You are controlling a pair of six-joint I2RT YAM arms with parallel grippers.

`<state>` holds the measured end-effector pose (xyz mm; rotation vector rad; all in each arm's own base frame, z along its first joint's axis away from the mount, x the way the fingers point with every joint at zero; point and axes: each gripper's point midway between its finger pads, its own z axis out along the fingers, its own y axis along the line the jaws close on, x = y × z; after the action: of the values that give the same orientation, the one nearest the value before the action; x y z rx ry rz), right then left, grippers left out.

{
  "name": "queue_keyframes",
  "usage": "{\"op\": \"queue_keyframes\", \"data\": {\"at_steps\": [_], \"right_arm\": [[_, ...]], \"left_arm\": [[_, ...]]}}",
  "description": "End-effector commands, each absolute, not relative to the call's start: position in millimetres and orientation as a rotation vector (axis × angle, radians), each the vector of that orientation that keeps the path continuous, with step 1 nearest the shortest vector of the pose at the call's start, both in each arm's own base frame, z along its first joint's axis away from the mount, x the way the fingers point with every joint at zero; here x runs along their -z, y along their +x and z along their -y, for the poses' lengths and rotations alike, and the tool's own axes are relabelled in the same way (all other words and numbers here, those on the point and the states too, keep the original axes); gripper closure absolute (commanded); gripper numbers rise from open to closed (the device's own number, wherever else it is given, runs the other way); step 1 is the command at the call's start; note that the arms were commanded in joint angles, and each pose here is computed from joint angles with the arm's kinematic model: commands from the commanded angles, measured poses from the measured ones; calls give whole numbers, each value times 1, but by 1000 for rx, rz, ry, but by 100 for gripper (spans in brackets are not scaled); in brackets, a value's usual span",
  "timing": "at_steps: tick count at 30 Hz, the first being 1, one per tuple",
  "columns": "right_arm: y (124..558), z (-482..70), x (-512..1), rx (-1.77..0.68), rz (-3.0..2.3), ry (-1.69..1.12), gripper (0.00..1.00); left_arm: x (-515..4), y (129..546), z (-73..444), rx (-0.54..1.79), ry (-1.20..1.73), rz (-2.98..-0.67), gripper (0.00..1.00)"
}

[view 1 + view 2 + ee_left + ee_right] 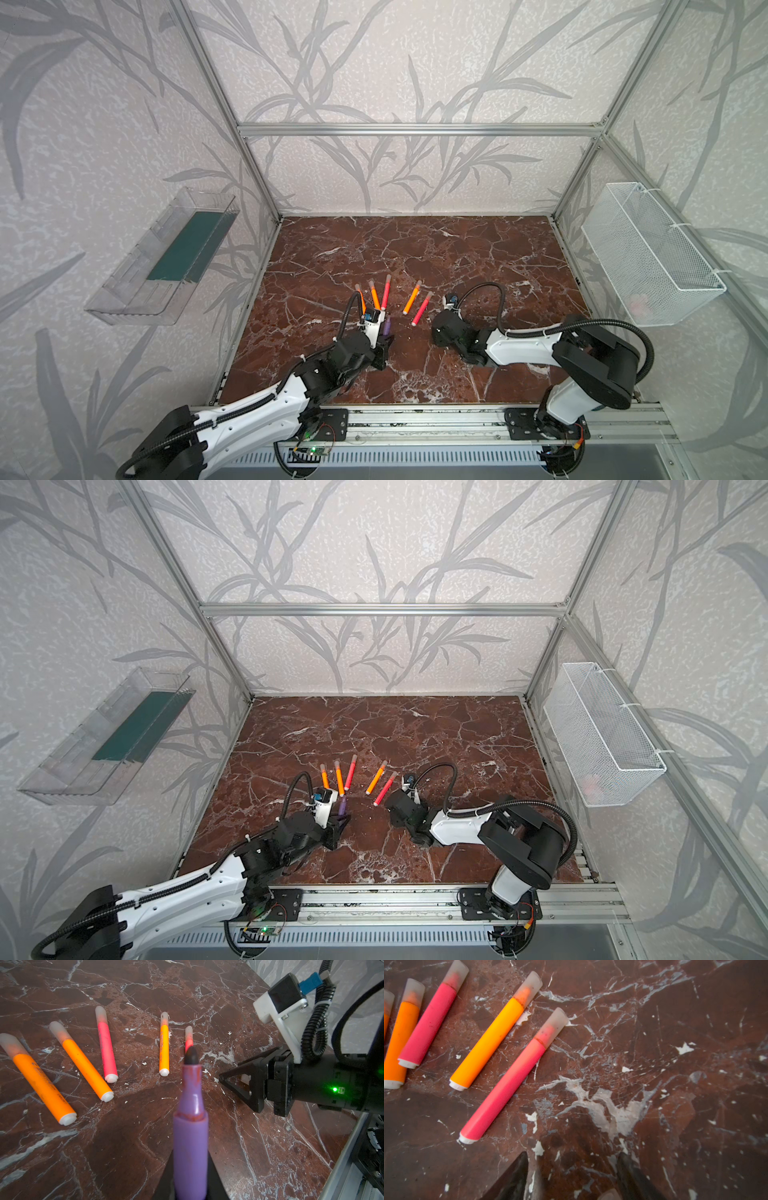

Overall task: Insert the pens into the pen caps
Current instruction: 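Lower the right gripper over the translucent cap and close on it, then lift the cap with the right gripper and raise it upright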

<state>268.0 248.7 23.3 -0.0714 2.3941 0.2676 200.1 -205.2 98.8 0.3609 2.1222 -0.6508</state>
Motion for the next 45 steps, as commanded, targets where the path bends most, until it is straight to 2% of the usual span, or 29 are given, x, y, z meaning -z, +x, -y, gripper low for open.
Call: {"op": "queue_keyframes", "data": {"at_steps": [1,9,16,20,31,37,45], "right_arm": [[263,-236,-17,-169,-2436,-109,35],[246,-223,-17,-124,-2506,-184,37],[230,-222,-12,-117,-2558,-246,52],[228,-223,-10,-108,-2573,-256,65],[233,-212,-8,37,-2577,-262,64],[232,-211,-3,56,-2587,-271,70],[234,-208,6,85,-2592,-261,68]], "left_arm": [[-101,203,201,623,351,-2111,100],[-100,202,201,627,352,-2116,100],[-100,201,202,639,350,-2117,100],[-100,201,203,644,352,-2119,100],[-101,201,204,648,353,-2119,100],[-101,200,206,658,355,-2118,100],[-101,199,206,668,357,-2119,100]]}}
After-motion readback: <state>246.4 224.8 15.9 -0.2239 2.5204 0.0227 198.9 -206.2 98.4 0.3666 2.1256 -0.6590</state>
